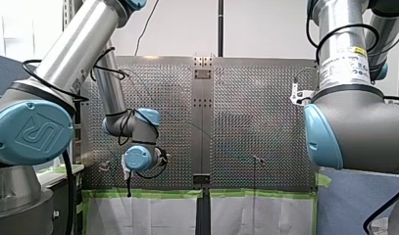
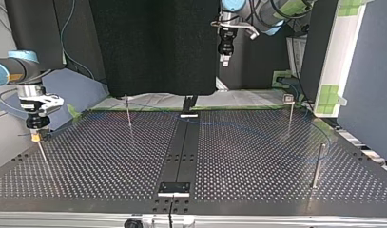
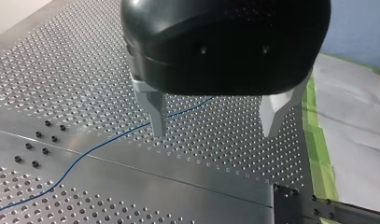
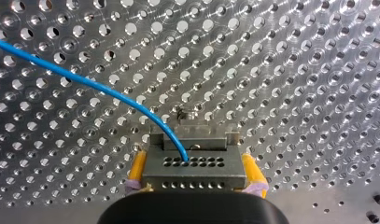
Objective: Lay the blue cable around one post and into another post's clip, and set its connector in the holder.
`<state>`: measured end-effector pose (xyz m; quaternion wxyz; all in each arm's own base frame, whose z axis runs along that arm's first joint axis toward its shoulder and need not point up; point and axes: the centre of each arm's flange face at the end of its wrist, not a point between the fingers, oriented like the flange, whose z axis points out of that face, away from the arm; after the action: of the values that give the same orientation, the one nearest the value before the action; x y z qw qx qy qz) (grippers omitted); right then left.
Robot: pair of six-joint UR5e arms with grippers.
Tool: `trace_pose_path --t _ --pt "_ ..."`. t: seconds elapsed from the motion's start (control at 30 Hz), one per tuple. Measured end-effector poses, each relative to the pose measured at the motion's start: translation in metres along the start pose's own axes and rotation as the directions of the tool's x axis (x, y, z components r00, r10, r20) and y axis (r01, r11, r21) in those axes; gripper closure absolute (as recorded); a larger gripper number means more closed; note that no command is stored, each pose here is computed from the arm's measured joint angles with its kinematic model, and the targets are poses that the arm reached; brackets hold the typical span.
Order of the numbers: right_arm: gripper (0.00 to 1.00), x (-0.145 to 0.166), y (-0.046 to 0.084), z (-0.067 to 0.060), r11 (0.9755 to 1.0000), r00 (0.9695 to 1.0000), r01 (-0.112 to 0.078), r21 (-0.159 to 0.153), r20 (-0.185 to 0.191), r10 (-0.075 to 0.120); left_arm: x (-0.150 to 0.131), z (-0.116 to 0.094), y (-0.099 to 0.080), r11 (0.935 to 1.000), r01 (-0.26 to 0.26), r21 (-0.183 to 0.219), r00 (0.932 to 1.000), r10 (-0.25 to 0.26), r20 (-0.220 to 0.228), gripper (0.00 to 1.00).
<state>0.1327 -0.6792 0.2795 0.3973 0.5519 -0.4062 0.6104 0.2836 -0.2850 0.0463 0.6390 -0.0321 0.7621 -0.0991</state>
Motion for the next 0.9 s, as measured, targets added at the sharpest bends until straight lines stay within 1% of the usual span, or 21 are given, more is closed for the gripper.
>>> trace_pose_path --t 0.9 --pt "0.0 0.0 0.0 0.0 1.0 1.0 0.0 0.0 0.0 0.0 -0.0008 0.0017 0.0021 1.0 -0.002 -0.006 1.0 0.002 0.001 0.0"
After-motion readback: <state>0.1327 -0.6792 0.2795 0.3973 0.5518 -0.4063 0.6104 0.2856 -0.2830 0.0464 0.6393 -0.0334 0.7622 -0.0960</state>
